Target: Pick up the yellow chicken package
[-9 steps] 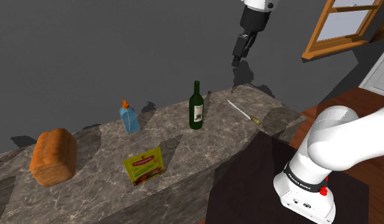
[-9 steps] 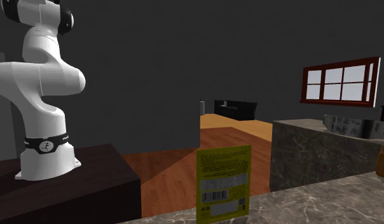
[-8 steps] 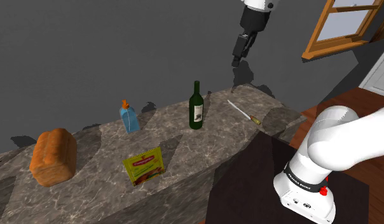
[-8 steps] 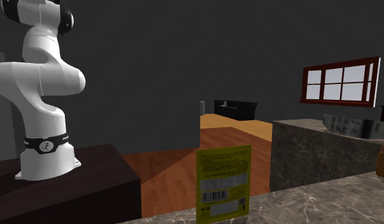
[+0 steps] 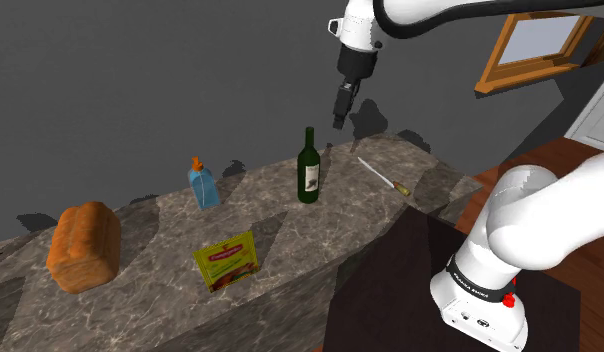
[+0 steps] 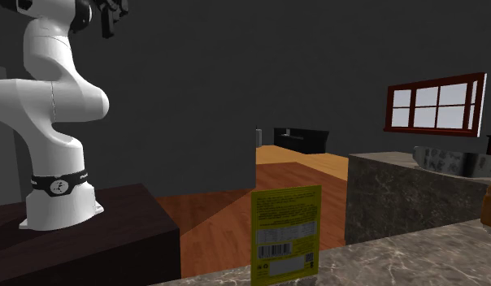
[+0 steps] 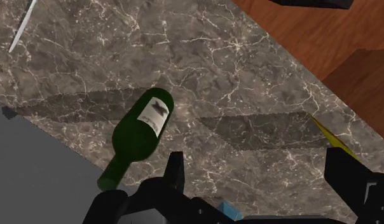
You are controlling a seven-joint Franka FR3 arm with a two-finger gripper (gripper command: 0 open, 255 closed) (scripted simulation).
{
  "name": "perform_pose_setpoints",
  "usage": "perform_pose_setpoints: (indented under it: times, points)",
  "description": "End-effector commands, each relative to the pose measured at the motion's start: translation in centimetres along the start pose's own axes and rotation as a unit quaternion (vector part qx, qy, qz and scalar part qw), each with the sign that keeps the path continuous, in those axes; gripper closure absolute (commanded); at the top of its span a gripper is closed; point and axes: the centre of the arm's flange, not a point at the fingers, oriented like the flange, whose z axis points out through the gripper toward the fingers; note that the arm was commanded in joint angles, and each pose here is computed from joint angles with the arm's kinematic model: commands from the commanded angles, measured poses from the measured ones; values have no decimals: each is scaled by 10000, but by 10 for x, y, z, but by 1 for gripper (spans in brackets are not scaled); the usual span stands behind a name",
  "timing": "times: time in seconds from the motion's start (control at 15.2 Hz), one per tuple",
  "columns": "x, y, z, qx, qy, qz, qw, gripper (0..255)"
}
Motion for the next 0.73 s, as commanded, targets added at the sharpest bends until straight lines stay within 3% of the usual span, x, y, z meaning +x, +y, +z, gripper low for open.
perform_pose_setpoints:
  times: [0.0,0.33,0.66]
  points:
    - [19,-9,18,39,-20,-293,9996,0]
    - [59,-34,65,139,-84,-1002,9948,0]
    - [95,-66,111,239,-147,-1705,9850,0]
